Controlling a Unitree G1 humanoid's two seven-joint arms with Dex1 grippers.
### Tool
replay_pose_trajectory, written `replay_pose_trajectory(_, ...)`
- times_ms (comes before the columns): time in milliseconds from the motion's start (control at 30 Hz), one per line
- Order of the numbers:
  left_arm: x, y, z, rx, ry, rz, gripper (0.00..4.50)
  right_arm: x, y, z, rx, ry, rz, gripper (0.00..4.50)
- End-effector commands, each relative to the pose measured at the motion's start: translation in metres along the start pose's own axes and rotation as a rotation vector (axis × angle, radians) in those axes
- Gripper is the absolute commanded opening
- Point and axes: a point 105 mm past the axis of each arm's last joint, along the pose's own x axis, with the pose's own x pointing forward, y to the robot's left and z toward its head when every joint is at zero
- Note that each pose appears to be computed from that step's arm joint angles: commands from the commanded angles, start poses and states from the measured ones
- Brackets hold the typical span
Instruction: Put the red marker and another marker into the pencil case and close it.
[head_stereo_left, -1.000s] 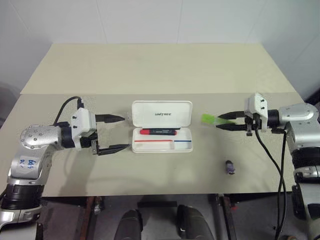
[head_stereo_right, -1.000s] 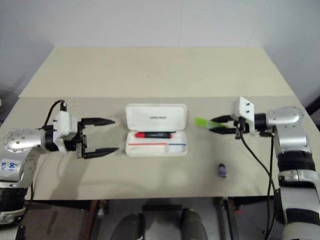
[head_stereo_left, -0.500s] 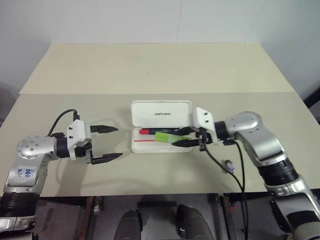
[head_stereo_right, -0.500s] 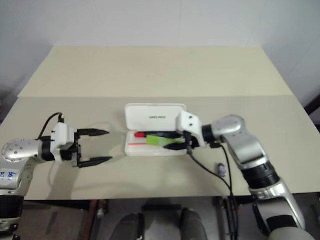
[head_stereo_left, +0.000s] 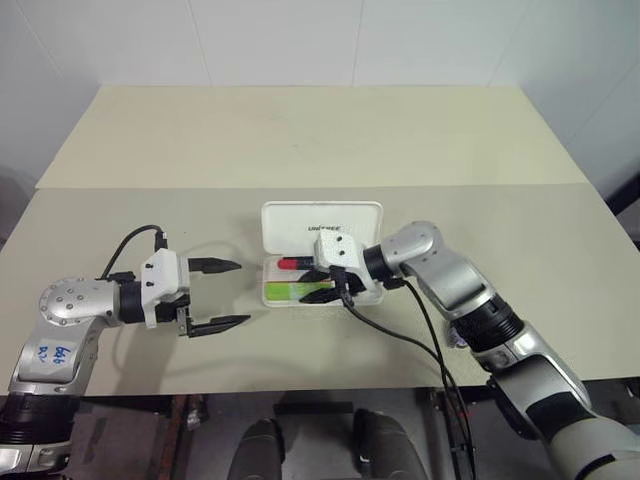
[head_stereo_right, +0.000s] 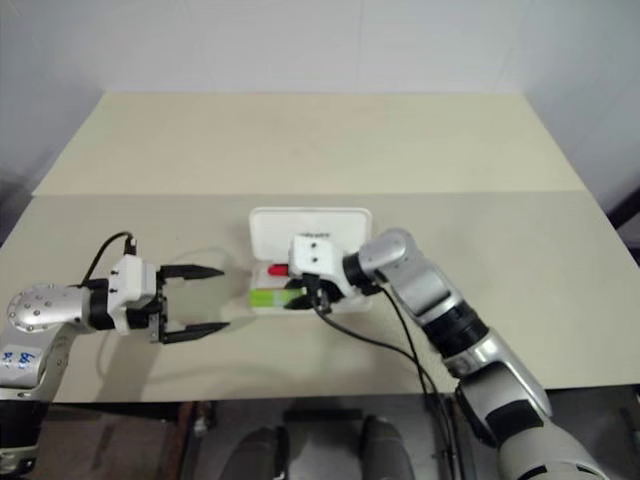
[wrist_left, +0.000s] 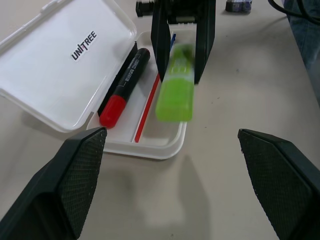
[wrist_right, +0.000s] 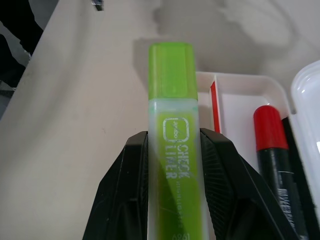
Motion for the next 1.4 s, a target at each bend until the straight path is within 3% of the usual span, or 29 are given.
replay_pose_trajectory(33,-0.001,-0.002,0.01,0.025,-0.02,0.011,4.5,0.002,-0.002,0.008,-0.067,0.002,0.015,1.09)
replay_pose_trajectory(767,-0.002,-0.003,0.012,0.022,-0.019,0.027,4.5,-0.001,-0.018,-0.002,-0.041,0.046,-0.065,1.09)
replay_pose_trajectory(1100,0.001,-0.002,0.013,0.023,-0.027,0.024,4.5,-0.002,-0.025,0.022,-0.083,-0.032,-0.104,4.47)
replay_pose_trajectory(1400,0.006,-0.002,0.015,0.025,-0.05,0.01,4.5,-0.029,-0.023,0.051,-0.056,-0.208,-0.093,4.47)
